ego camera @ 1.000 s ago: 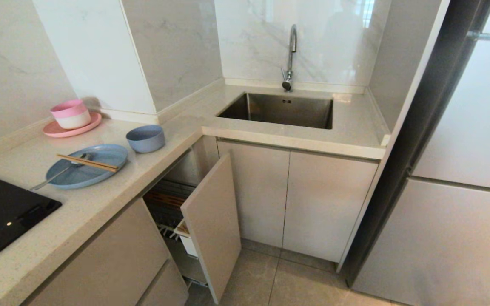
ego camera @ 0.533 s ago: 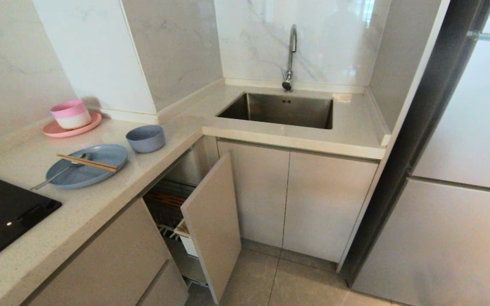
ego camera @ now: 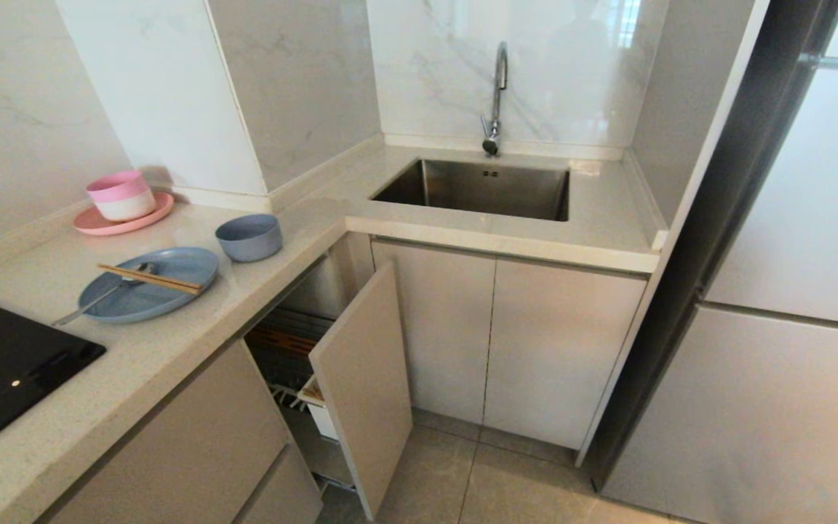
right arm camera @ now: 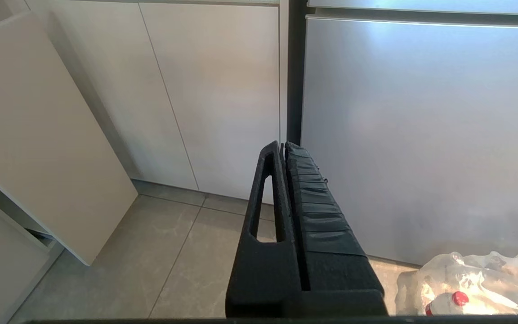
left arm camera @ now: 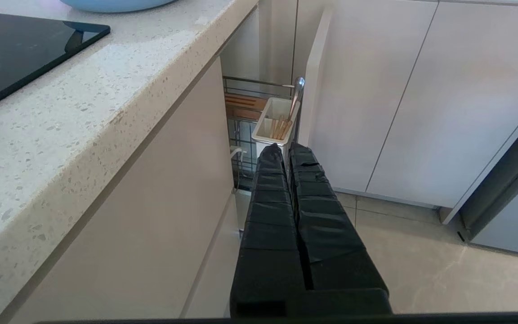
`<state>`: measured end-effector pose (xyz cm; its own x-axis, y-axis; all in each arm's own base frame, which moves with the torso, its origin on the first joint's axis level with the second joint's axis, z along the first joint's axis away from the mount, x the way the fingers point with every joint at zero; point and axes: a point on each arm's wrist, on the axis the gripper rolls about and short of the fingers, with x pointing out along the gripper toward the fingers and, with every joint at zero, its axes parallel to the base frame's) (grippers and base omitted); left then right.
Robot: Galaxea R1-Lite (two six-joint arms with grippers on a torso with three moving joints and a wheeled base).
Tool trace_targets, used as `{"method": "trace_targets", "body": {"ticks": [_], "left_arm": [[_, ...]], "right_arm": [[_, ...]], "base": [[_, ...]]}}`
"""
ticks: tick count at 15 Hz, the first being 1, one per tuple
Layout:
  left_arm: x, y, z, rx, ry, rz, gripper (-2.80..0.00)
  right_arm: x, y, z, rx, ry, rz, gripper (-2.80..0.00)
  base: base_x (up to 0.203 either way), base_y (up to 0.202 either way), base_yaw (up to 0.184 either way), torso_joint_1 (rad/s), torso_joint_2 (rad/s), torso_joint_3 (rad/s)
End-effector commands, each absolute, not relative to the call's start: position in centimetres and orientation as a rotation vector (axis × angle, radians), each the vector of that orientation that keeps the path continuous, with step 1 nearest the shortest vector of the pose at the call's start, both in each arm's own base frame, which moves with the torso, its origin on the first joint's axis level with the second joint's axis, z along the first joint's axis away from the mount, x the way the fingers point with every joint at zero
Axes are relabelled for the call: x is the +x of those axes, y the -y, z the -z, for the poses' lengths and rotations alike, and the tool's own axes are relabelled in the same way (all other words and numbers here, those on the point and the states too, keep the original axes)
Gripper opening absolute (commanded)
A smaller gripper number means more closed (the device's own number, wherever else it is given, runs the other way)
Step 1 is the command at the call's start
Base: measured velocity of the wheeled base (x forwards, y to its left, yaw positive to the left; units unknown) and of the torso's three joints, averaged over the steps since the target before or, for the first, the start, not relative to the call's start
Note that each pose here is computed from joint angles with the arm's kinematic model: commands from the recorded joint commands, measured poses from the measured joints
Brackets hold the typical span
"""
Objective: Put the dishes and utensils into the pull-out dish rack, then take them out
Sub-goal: Open the cupboard
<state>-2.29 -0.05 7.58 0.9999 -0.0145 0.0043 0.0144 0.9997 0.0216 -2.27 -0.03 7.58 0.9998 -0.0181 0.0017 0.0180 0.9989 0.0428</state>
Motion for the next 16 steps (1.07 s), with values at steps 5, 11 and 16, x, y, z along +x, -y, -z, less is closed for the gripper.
{"method": "trace_targets", "body": {"ticks": [5,11,16], "left_arm": [[-5.1,0.1,-14.8,0.026,0.219,0.02,-2.8],[-5.8,0.0,-30.1,0.026,0.226,0.022,-2.8],[3.1,0.2,-36.9,0.018,0.076,0.078,-2.8]], "right_arm": [[-2.3,0.0,-7.6,0.043,0.002,0.017,-2.8],[-2.3,0.0,-7.6,0.043,0.002,0.018,-2.8],[-2.3,0.0,-7.6,0.043,0.003,0.018,-2.8]], "base": [[0.0,0.0,0.0,0.0,0.0,0.0],[0.0,0.0,0.0,0.0,0.0,0.0],[0.0,0.0,0.0,0.0,0.0,0.0]]}}
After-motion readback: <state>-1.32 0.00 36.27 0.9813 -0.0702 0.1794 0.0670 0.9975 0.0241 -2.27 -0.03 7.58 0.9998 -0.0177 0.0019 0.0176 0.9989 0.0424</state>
